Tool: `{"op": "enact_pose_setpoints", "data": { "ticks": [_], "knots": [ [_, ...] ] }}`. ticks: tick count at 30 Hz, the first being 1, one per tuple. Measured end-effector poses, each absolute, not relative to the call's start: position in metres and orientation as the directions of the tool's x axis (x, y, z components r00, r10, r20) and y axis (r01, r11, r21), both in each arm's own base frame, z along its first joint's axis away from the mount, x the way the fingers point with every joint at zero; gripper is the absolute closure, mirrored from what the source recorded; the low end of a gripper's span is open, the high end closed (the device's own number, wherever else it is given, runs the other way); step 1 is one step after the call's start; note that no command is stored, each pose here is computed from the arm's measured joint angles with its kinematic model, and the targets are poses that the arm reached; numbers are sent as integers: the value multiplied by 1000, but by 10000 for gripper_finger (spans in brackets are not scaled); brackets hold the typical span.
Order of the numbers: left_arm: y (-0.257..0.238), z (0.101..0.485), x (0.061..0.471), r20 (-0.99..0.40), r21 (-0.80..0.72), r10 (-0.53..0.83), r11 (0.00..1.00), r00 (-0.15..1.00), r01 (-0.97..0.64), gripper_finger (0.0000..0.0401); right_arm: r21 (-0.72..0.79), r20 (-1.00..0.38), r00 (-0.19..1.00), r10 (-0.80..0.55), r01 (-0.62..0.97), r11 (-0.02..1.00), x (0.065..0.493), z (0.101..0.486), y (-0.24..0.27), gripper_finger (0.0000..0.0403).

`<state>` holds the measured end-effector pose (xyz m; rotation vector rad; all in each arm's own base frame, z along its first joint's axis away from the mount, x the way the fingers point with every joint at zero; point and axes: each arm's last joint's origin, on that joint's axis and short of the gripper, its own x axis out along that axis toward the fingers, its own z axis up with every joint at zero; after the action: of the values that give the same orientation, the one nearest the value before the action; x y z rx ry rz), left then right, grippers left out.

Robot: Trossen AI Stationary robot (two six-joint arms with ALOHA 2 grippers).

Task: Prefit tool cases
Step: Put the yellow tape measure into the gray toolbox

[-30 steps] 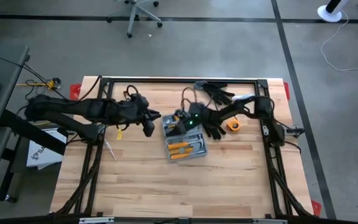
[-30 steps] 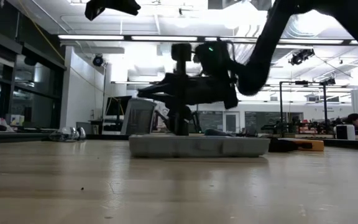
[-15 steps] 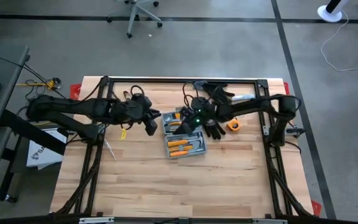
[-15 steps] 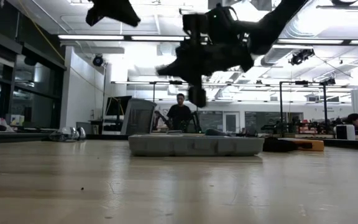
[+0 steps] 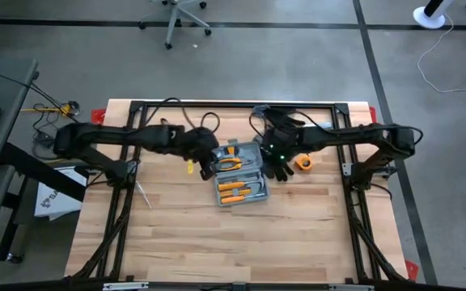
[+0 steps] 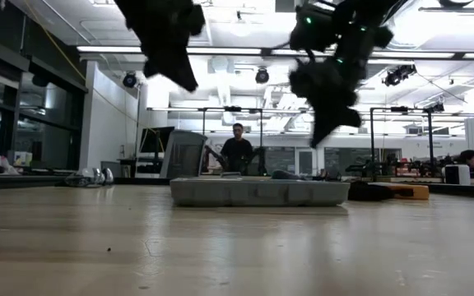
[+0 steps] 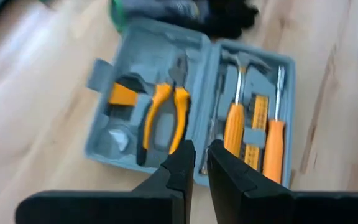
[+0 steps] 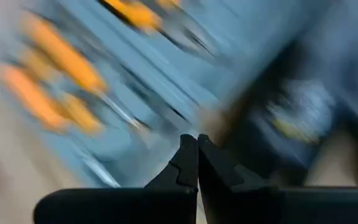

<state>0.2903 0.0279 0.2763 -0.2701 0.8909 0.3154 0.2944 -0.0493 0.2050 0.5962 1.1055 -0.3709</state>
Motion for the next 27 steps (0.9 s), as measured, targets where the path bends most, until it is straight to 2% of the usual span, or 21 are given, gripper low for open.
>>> {"op": "enact_pose_setpoints", "data": {
  "ticks": [6, 11, 15, 21, 27],
  "knots": [
    [57, 256, 303, -818, -164, 32, 944, 574, -286, 366, 16, -970, 177, -166, 728, 686, 272, 203, -42, 402],
    [79, 248, 301, -822, -238, -56, 938, 567, -252, 366, -2, -970, 165, -180, 731, 682, 271, 202, -41, 402],
    [90, 250, 296, -815, -241, -57, 938, 576, -249, 366, 7, -974, 169, -148, 681, 733, 271, 202, -42, 391],
    [101, 250, 293, -810, -256, -54, 928, 584, -270, 366, 101, -981, 194, -28, 620, 778, 272, 202, -45, 313],
    [106, 250, 291, -810, -250, -46, 929, 585, -273, 366, 67, -989, 143, -32, 632, 772, 267, 201, -44, 211]
  ]
}}
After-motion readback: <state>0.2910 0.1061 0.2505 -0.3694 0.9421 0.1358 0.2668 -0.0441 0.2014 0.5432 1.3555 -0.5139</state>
